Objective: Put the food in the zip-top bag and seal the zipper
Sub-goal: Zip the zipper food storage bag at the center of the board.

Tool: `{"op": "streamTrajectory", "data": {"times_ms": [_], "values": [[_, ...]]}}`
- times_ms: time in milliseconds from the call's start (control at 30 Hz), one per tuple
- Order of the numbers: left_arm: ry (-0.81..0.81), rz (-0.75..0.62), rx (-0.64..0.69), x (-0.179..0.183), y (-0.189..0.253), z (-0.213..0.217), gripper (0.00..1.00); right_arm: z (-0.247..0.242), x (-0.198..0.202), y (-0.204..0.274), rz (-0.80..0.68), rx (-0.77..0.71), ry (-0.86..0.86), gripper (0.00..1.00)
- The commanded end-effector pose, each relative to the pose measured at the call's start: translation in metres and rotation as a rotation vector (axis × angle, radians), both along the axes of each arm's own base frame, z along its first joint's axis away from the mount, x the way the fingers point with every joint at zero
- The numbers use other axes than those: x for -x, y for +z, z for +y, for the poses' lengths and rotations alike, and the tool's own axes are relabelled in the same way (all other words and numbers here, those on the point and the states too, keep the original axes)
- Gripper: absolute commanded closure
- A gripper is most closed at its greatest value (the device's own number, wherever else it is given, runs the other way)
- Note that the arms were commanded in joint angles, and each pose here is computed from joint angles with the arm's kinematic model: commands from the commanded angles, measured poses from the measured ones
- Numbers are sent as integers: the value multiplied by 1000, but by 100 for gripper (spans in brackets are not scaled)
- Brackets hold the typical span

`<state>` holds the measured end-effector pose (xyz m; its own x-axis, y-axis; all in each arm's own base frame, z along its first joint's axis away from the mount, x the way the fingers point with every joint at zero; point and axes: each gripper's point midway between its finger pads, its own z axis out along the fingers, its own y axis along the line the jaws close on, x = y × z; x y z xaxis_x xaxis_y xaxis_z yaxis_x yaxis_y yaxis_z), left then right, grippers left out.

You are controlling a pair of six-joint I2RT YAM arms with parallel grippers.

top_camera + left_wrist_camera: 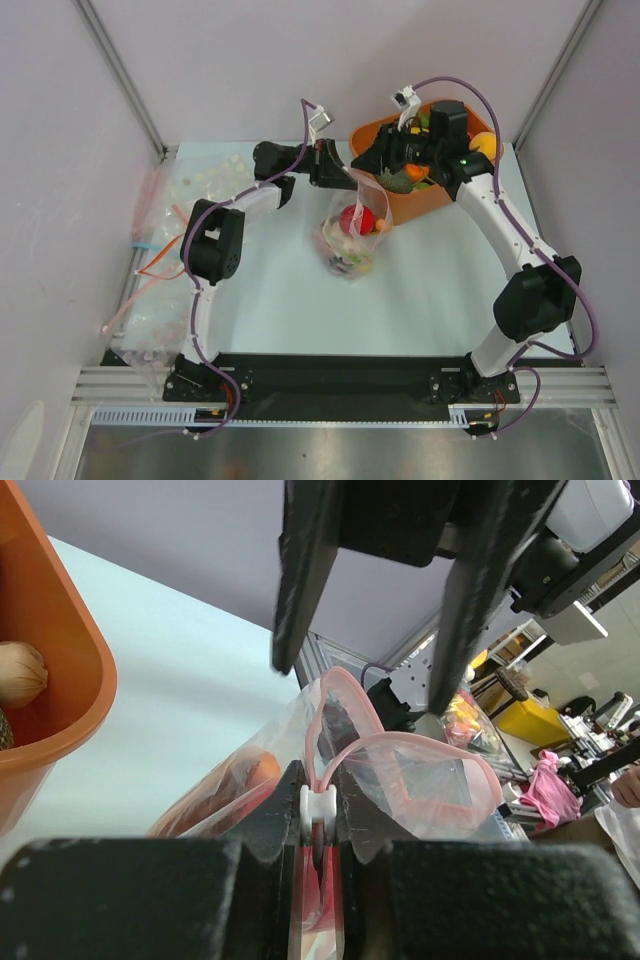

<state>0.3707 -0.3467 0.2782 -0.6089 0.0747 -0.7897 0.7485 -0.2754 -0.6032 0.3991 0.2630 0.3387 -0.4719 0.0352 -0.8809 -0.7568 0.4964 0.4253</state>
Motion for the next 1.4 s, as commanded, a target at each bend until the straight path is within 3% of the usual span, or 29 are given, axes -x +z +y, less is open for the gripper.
{"op": "streamTrajectory", "data": {"times_ms": [0,167,300,433,700,800,833,933,1067,1100,1167,1367], "values": [[-17,-447,163,32,45,11,90,4,0,1,-19,21,27,51],[-17,-449,161,30,45,10,83,6,1,-10,2,39,46,53],[-18,-445,158,28,43,10,82,8,2,-20,14,60,58,53],[-16,-442,153,25,41,9,82,9,3,-22,22,62,70,64],[1,-429,148,14,36,10,77,12,4,-30,53,77,96,63],[13,-411,146,8,35,9,66,12,4,-33,54,83,102,74],[20,-409,147,6,37,10,63,12,3,-32,49,82,103,86],[30,-405,150,2,37,9,51,13,2,-33,57,85,102,100],[50,-407,157,-4,37,11,41,9,-3,-32,59,85,76,100],[55,-406,156,-6,36,13,31,8,-3,-28,56,76,71,100],[69,-404,160,-10,35,14,25,6,-5,-26,44,62,61,100],[113,-421,165,-26,32,16,21,-6,-8,-12,35,-2,22,100]]}}
